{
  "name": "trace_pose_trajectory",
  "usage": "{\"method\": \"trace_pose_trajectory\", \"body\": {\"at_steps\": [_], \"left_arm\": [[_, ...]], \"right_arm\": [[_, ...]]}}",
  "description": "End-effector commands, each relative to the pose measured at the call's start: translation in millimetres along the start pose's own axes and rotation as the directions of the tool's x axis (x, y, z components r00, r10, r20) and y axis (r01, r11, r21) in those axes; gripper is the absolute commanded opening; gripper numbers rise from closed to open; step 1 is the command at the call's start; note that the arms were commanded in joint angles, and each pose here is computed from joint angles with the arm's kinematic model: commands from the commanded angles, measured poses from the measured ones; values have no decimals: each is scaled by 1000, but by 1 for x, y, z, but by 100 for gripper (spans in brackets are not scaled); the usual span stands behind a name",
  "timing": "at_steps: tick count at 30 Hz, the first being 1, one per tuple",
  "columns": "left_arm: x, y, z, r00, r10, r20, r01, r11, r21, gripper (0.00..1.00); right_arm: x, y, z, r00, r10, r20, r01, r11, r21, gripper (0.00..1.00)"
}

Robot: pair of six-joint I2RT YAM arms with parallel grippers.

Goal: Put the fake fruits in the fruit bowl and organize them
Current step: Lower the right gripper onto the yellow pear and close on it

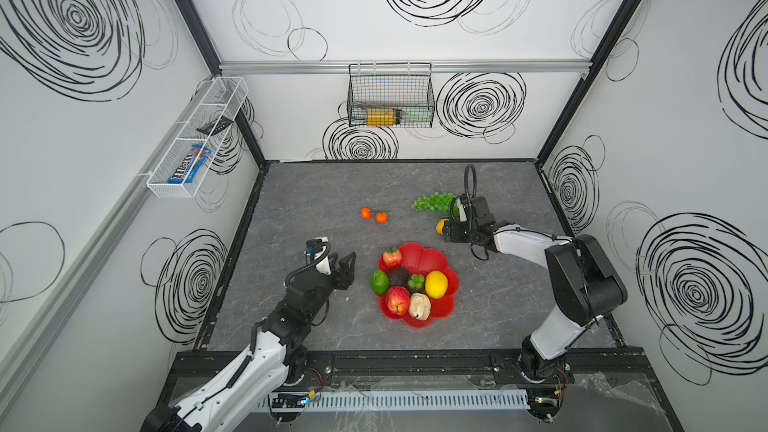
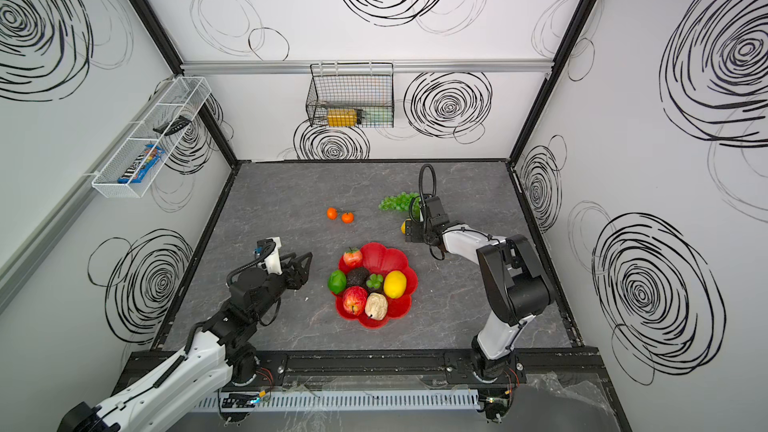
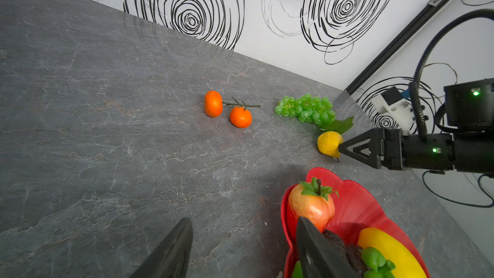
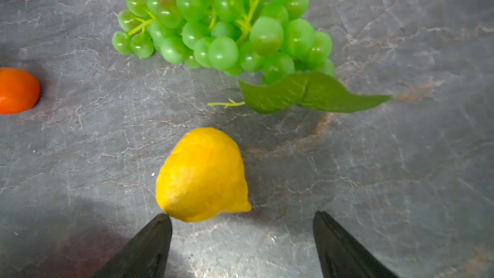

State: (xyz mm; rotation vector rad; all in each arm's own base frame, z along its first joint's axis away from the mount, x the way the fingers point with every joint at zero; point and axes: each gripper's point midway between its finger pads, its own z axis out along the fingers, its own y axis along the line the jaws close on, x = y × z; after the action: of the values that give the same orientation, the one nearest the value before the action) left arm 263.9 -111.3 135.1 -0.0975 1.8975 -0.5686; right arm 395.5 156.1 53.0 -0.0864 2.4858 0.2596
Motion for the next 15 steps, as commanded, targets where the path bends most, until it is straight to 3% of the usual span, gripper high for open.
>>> {"method": "trace_pose_trajectory", "body": {"at_steps": [1, 15], "left_arm": [[-10, -4, -1, 999, 5, 46, -6, 1000, 25, 67], [-9, -3, 1, 999, 1, 41, -2, 1000, 24, 68]], "right_arm": [[-10, 7, 5, 999, -45, 6, 45, 999, 22, 87], [-11, 23, 20, 996, -87, -20, 86, 996, -28, 82]]}}
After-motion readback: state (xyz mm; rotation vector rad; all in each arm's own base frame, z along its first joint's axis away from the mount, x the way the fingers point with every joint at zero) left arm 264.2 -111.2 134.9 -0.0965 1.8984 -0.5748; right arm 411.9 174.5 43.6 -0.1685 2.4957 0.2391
